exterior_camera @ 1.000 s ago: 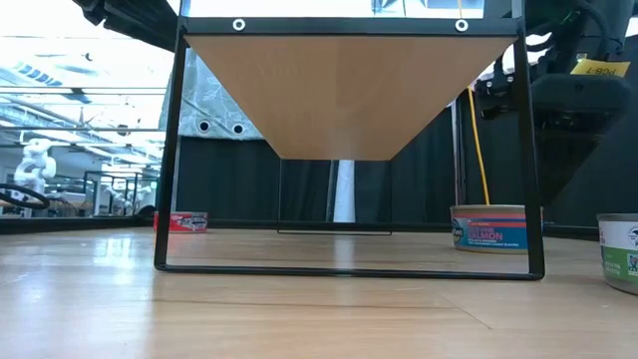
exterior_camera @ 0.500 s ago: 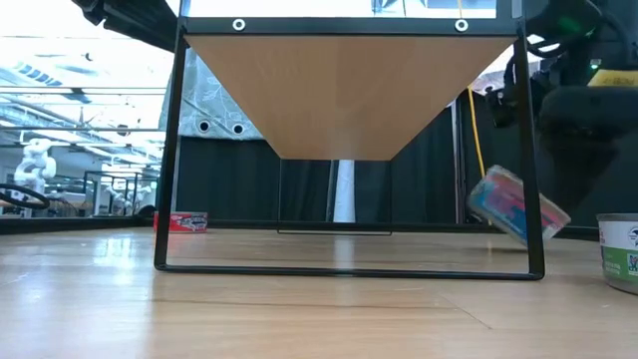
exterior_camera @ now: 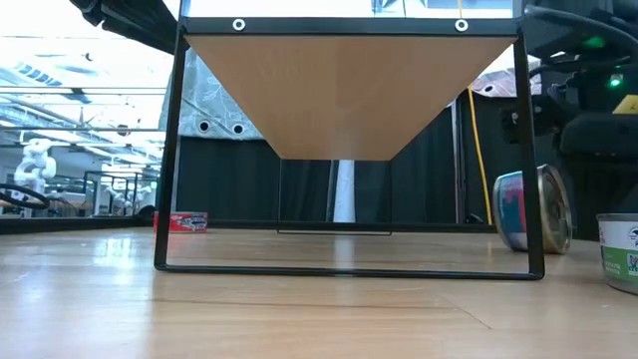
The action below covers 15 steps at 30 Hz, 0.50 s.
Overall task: Stack canned seafood by type on shelf
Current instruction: Stack the blue pink tuna can on top of the stacked blue pink tuna can on the shelf
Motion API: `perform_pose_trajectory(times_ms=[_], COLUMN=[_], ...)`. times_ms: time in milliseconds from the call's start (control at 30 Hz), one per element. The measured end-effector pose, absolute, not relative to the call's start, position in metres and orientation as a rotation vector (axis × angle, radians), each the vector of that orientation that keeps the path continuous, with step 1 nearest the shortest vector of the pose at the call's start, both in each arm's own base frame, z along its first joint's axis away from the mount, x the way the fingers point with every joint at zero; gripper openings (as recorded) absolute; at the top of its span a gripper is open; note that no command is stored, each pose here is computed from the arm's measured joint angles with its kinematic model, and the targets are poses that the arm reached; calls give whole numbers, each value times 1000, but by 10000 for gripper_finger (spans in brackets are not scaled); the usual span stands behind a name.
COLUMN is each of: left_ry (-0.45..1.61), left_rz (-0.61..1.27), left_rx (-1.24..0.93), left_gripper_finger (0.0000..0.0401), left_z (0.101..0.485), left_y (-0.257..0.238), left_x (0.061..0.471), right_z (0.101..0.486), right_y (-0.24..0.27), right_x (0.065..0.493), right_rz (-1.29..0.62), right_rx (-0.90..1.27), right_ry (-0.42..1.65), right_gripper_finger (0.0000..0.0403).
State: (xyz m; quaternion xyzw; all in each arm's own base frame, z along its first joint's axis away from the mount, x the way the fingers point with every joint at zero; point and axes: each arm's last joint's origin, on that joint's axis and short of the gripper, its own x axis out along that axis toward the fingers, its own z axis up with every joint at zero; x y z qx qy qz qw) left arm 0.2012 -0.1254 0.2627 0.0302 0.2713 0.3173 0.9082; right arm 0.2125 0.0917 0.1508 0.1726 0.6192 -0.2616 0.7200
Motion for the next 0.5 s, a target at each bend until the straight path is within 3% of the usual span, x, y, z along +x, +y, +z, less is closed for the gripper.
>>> perform_pose_trajectory(times_ms=[233,500], left_ry=[560,561], left_rz=[655,655], left_rx=[62,64], left_gripper_finger=[228,228], left_z=[263,263], left_y=[-125,-125], left_x=[201,201], right_z=[160,232], right_y=[100,104], right_x=[204,201], right_rz=[-546,-283], right_rx=[369,277], right_ry=[1381,1397], right_gripper_finger=[6,33])
